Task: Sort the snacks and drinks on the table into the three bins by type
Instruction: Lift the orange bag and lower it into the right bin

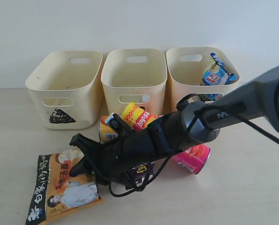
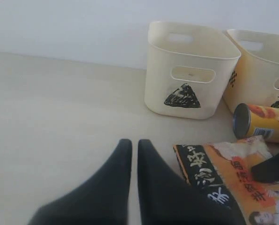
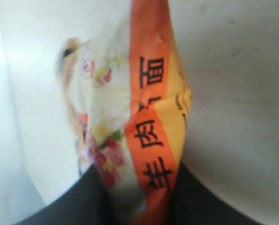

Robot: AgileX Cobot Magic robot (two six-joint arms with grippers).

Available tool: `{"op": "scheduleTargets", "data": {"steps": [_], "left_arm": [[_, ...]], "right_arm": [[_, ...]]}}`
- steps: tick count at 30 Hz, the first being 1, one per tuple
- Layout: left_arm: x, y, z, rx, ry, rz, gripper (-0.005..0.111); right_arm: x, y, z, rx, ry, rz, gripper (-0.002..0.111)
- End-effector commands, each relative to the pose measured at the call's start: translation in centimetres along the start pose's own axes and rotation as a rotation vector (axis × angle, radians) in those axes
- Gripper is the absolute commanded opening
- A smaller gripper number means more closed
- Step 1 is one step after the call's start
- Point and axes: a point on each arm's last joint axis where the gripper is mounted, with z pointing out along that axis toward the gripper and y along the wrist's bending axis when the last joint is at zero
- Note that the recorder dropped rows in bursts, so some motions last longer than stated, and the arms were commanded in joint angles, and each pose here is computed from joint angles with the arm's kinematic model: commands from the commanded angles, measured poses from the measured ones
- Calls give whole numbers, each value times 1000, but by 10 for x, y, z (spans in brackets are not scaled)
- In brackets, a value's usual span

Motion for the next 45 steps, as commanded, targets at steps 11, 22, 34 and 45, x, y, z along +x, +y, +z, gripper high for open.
{"op": "scheduleTargets", "data": {"steps": [11,22,34,45], "left_arm": [[1,0,0,-6,-7,8,4],[1,0,0,-6,-7,8,4],[1,0,0,-6,-7,8,4],[1,0,0,-6,-7,8,4]], "right_arm": [[1,62,-44,-157,-36,-133,0],[-16,93,-95,-251,-128,-191,0],[-73,87,-202,-297,-377,-203,0],[-119,34,-293,-212,-630,-137,0]]}}
